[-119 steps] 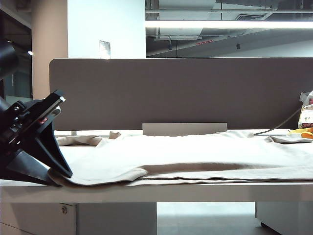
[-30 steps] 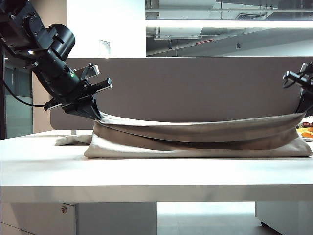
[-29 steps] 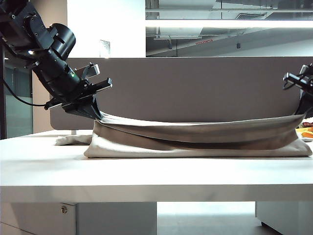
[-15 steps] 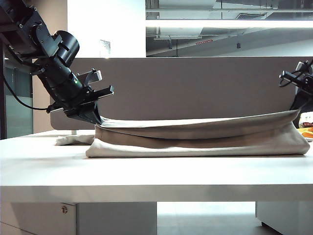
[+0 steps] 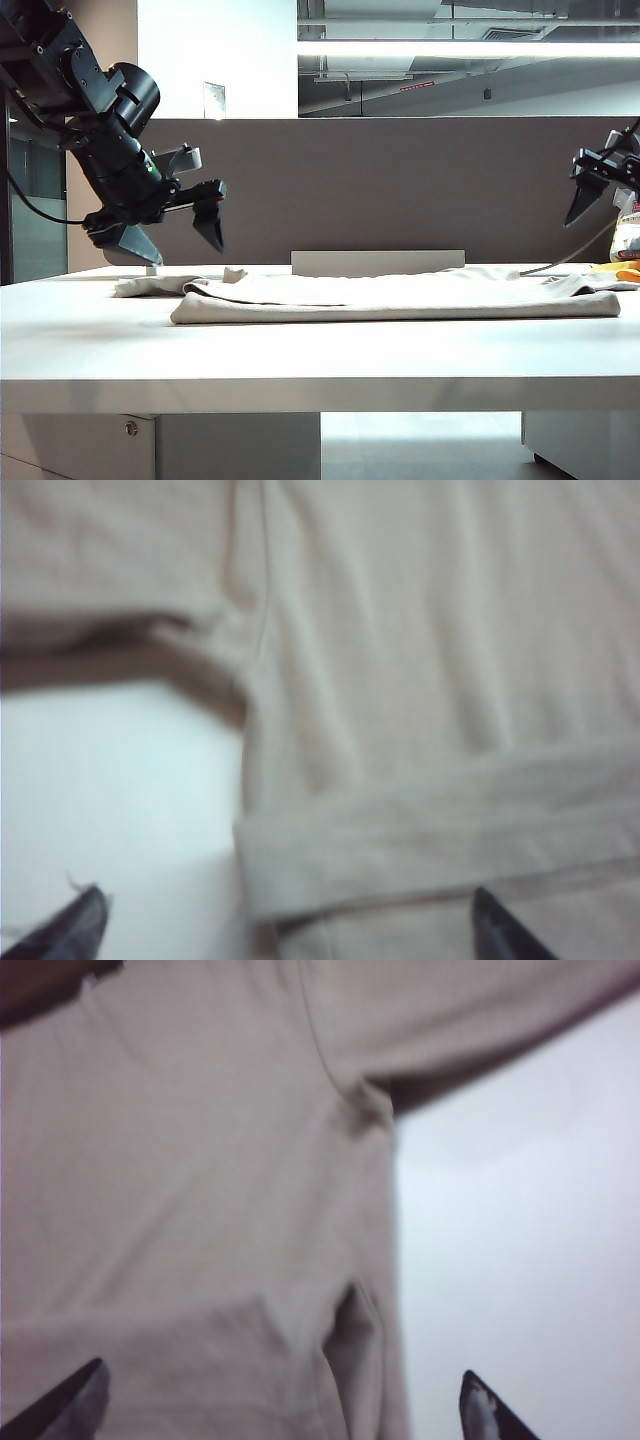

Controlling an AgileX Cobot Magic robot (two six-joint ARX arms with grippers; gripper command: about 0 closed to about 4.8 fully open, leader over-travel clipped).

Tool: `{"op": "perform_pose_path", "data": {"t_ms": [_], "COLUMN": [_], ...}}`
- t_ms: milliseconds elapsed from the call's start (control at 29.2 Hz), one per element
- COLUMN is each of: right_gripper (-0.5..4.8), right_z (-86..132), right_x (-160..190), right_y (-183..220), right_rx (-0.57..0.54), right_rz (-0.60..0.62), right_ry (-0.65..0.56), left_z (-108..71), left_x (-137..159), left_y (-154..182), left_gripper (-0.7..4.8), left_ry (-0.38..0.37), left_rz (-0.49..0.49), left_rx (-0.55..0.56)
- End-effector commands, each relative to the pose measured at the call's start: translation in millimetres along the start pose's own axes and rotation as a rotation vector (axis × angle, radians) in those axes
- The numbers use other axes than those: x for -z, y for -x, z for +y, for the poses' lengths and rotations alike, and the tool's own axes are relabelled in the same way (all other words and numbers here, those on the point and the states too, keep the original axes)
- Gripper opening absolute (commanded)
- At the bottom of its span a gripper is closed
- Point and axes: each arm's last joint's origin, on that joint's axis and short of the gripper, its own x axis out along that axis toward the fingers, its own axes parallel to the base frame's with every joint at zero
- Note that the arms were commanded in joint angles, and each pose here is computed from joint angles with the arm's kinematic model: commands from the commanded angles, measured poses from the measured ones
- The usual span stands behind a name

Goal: Fold the bottom side of the T-shirt horizontally towards the center, about one-third of the way, then fold the sleeve back towards the center, creating a straight line along the edge of the T-shirt, and finally fold the bottom of the T-shirt up towards the top, creating a neat rectangle.

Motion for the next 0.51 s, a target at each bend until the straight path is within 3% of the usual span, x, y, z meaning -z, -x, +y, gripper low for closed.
{"op": "perform_pose_path", "data": {"t_ms": [34, 240, 514], "right_gripper": [3.97, 3.71, 3.71], "right_z": [-2.8, -6.7, -5.0], "right_x": [3.8, 12.2, 18.1], "right_y": [2.9, 4.5, 3.7], "right_rx": [0.024, 0.048, 0.055], "right_rz": [0.054, 0.137, 0.188], "right_ry": [0.005, 0.003, -0.003], "left_z": [-1.0, -3.5, -5.5], "left_x": [4.3, 15.6, 18.9], "left_y": [3.4, 4.8, 5.5], "left_gripper": [4.79, 4.79, 4.79], "left_ry": [0.010, 0.036, 0.054], "left_rz": [0.067, 0.189, 0.227], "left_rx": [0.021, 0.109, 0.158]}}
